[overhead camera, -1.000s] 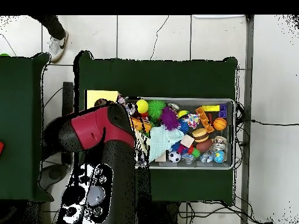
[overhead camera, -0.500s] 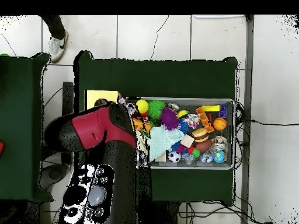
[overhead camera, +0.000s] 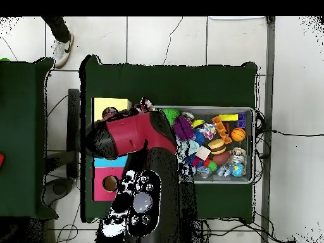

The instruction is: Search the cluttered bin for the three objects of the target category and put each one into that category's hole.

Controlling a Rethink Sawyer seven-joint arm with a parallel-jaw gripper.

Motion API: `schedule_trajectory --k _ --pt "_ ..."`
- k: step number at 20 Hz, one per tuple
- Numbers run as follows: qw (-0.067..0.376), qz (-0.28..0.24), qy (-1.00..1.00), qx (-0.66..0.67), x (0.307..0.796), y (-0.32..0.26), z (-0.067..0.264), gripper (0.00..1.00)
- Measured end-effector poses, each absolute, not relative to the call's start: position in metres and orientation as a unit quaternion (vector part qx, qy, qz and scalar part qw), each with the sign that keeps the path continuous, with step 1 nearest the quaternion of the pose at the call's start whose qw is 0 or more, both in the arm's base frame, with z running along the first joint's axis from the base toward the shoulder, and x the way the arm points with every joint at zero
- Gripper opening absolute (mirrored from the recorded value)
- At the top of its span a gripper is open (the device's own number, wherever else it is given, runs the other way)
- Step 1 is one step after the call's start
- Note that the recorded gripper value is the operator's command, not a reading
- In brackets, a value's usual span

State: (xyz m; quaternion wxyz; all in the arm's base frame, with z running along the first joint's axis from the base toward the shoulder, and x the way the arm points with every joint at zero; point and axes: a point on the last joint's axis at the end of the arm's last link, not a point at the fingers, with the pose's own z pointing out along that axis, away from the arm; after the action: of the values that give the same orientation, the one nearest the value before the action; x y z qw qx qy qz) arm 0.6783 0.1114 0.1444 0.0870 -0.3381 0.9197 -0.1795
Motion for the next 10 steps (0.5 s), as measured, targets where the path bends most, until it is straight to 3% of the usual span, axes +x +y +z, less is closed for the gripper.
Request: schedule_trajectory --k 10 --pt "0.092 -0.168 0.931 -0.309 0.679 0.068 0.132 0.00"
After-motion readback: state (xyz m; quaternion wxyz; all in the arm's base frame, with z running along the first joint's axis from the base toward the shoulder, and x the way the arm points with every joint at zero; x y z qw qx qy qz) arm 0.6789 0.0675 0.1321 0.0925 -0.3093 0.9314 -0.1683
